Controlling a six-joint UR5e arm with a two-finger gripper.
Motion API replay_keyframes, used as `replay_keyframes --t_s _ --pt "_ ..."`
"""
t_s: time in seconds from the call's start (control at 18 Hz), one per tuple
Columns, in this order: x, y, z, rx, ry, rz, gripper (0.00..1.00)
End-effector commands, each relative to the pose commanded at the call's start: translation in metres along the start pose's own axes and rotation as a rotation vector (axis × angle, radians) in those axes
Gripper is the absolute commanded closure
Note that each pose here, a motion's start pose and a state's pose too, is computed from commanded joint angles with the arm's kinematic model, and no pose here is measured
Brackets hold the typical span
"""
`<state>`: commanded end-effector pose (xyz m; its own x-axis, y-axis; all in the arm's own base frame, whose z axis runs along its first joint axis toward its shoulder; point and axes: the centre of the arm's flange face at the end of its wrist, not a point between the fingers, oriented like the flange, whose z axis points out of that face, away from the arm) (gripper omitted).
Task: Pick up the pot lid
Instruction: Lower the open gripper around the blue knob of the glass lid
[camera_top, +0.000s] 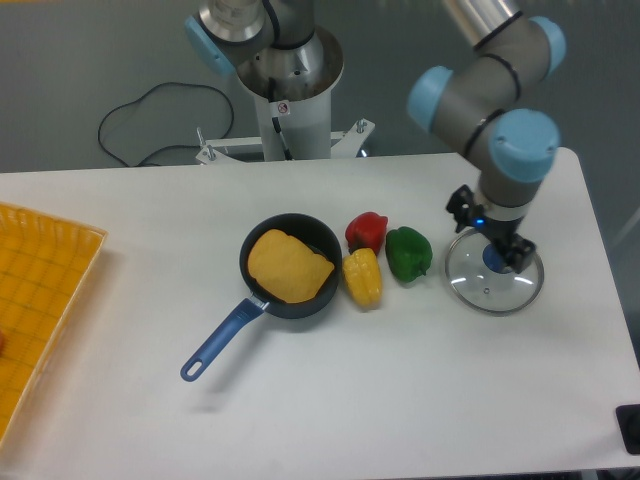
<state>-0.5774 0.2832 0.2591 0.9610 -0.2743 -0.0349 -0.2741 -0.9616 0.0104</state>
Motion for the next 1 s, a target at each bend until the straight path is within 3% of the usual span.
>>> replay_keyframes --t_s 0.22,1.0 --pt "-0.010 0.019 -0.002 0.020 -0.015 -0.031 0.00" --pt "-0.015 0.002 0.023 0.023 0.015 -0.014 0.00"
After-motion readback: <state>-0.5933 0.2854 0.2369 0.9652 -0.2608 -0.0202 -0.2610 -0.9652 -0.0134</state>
